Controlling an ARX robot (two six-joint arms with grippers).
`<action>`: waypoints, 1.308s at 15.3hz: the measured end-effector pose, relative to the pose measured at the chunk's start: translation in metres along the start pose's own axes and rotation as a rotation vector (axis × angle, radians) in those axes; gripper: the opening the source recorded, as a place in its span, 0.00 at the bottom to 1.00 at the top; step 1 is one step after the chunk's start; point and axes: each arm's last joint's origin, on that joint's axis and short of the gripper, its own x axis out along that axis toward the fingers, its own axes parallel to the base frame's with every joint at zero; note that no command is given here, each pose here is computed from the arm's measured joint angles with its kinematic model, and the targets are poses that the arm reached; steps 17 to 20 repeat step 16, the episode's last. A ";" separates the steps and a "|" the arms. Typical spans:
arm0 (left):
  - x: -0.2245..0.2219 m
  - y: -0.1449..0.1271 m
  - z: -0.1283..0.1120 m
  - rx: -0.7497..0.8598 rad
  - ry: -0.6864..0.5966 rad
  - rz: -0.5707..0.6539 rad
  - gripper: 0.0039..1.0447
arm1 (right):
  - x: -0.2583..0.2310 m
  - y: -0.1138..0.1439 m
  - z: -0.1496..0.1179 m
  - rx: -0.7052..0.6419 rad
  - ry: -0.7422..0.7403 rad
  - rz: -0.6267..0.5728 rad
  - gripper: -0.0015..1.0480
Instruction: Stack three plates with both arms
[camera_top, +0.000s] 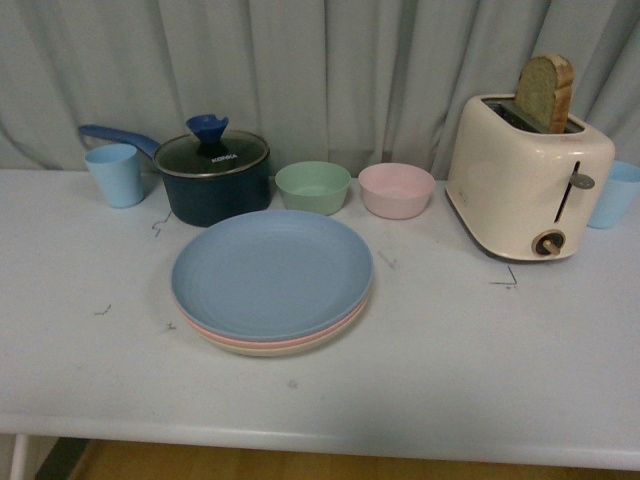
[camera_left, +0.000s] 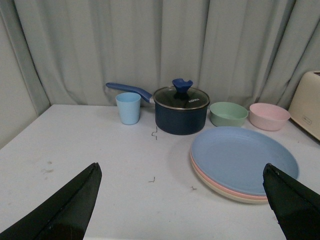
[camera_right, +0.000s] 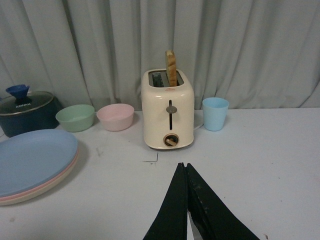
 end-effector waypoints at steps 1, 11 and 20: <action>0.000 0.000 0.000 0.000 0.000 0.000 0.94 | 0.000 0.000 0.000 0.000 0.000 0.000 0.02; 0.000 0.000 0.000 0.000 0.000 0.000 0.94 | 0.000 0.000 0.000 -0.002 0.000 0.000 0.74; 0.000 0.000 0.000 0.000 0.000 0.000 0.94 | 0.000 0.000 0.000 -0.002 0.000 0.000 0.94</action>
